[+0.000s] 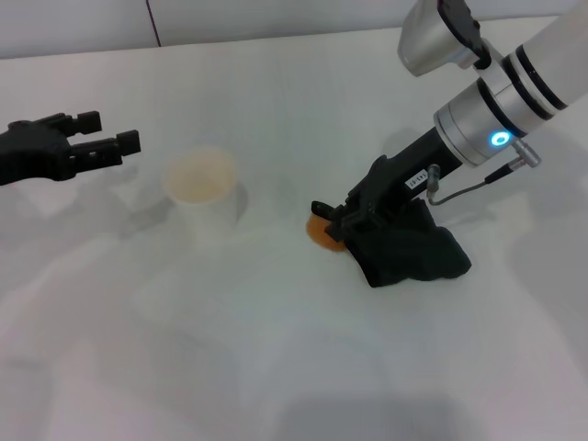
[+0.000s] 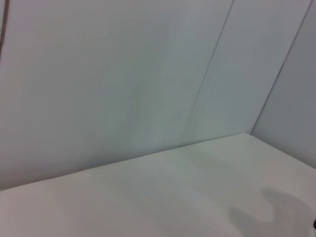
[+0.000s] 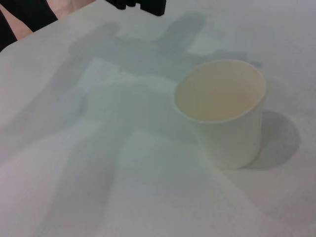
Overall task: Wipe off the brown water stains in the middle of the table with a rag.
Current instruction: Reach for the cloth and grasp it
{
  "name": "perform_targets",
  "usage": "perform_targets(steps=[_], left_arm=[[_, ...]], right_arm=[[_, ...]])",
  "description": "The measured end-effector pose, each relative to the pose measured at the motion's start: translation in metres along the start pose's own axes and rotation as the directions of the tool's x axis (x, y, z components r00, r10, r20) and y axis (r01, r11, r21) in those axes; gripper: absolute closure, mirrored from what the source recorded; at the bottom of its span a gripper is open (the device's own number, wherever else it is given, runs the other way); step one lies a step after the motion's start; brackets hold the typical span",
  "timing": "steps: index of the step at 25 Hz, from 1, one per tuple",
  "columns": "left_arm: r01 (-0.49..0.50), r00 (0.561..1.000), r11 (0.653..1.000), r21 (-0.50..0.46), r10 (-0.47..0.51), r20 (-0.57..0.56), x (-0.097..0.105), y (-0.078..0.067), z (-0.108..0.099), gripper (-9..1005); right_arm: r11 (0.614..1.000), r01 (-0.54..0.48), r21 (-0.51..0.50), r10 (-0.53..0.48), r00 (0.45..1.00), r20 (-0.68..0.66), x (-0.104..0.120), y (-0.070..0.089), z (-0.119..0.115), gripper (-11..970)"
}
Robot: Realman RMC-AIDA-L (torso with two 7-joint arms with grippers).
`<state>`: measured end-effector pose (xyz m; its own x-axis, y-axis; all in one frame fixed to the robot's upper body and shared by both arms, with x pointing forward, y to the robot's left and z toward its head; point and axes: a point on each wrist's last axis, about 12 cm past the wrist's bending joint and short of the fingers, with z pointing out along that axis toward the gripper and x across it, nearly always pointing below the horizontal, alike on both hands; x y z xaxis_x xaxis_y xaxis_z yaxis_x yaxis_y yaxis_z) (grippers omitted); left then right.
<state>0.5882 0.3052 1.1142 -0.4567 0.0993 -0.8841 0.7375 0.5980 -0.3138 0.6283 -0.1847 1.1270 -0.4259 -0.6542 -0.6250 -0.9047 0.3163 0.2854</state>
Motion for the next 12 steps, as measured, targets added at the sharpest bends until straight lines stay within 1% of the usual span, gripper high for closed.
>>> perform_targets(steps=[8, 12], left_arm=[[0.03, 1.0, 1.0, -0.002, -0.03, 0.003, -0.004, 0.001, 0.001, 129], [0.029, 1.0, 1.0, -0.003, -0.029, 0.003, -0.004, 0.001, 0.001, 130]], right_arm=[[1.0, -0.004, -0.012, 0.004, 1.0, -0.008, 0.003, 0.002, 0.003, 704], [0.999, 0.018, -0.045, -0.018, 1.0, -0.009, -0.003, 0.007, 0.01, 701]])
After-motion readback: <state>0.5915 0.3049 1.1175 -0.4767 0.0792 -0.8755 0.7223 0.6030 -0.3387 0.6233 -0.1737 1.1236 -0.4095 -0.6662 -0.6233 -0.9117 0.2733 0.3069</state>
